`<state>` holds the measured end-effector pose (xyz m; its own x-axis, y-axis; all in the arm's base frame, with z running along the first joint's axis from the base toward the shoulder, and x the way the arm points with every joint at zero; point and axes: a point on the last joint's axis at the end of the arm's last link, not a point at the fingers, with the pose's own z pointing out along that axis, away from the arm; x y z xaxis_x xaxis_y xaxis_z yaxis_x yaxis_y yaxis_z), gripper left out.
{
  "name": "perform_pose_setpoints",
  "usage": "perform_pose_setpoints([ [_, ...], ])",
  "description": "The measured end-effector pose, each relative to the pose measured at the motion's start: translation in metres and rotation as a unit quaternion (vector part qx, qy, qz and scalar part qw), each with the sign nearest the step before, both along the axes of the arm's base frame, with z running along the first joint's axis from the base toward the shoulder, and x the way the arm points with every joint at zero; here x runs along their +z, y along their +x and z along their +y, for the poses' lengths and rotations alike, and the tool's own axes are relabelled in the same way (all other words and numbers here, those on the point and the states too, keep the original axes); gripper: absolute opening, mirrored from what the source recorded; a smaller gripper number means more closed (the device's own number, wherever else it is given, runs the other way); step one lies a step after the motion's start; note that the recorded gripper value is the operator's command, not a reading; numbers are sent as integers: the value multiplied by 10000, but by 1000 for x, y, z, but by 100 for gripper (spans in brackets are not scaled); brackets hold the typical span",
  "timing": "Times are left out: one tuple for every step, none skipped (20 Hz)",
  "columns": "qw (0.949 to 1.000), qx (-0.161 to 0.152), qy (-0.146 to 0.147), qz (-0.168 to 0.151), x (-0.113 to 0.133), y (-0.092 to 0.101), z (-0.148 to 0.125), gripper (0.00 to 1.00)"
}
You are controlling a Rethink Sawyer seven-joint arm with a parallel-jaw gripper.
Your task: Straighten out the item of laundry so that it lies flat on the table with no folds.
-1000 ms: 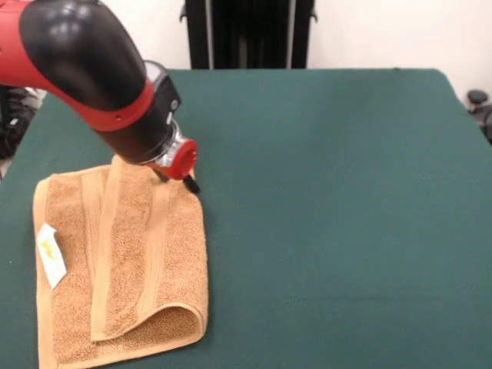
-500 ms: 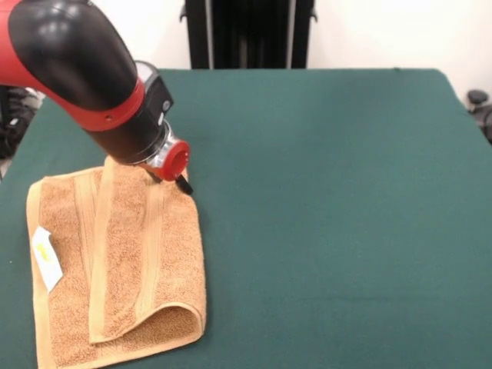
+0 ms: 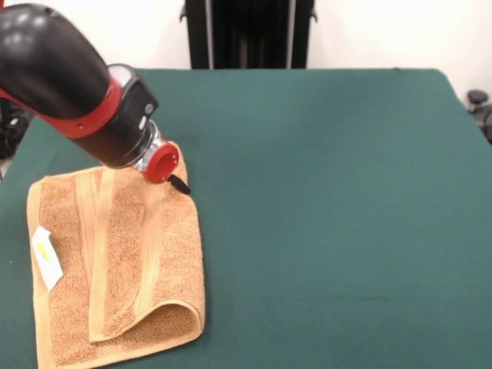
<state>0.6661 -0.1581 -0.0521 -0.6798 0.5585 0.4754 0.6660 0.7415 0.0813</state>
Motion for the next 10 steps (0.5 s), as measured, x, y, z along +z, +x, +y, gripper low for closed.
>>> perform_pose_setpoints([
  [10000, -29, 31, 32, 0, 0, -1, 100],
  [9999, -63, 66, 73, -1, 0, -2, 100],
  [9998, -105, 106, 132, -2, 0, -4, 100],
  [9997, -126, 125, 164, -2, 1, -5, 100],
  [9996, -149, 144, 196, -3, 1, -5, 100],
  [9995, -166, 160, 218, -3, 1, -6, 100],
  [9992, -207, 199, 260, -5, 2, -7, 100],
  [9991, -223, 215, 277, -5, 2, -8, 100],
  [9991, -228, 217, 284, -5, 2, -8, 100],
  [9991, -229, 207, 284, -5, 2, -9, 100],
])
